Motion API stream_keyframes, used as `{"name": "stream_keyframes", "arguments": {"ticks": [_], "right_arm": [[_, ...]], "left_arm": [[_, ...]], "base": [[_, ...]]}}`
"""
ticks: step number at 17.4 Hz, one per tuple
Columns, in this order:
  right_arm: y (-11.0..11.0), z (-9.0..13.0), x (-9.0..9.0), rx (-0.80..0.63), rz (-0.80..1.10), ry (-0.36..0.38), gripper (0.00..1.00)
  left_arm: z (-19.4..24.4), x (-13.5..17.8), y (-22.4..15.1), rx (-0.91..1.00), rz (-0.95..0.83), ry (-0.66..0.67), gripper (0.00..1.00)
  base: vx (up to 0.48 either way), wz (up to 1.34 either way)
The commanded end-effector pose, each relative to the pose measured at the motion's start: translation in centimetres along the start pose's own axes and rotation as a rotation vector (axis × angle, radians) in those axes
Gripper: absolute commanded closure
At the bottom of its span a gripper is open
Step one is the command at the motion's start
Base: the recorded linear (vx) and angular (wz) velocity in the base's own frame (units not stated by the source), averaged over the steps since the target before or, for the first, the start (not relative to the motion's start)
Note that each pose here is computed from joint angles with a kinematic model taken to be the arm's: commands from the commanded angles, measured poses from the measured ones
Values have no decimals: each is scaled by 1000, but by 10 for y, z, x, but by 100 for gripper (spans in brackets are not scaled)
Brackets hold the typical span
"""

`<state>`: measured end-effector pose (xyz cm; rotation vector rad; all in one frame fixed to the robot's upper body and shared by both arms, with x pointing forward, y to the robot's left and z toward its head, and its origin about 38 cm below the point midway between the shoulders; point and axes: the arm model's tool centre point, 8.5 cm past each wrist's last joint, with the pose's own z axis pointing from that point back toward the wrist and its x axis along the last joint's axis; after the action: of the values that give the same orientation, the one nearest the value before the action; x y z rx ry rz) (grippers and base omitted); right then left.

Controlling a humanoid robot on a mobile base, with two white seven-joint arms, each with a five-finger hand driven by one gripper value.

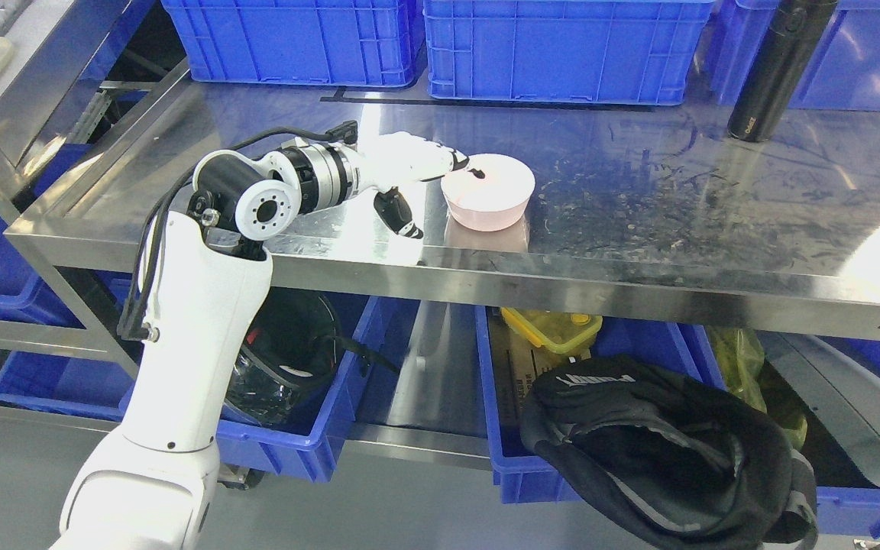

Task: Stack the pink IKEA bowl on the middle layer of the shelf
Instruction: 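Lower the left hand onto the pink bowl rim and close fingers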

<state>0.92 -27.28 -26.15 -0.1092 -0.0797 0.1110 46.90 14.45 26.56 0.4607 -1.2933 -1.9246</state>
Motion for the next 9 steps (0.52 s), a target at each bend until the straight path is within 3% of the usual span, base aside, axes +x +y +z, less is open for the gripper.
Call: {"name": "stream_keyframes", "arguments": {"ticks": [1,9], "right_arm": [[-10,0,-10,-15,2,8,0],[-10,0,-10,-15,2,8,0]], "left_arm": [[-32,17,0,-42,15,-24,22],[-49,15,-4,-103,-1,9,26]], "base": [[0,0],[0,0]]}}
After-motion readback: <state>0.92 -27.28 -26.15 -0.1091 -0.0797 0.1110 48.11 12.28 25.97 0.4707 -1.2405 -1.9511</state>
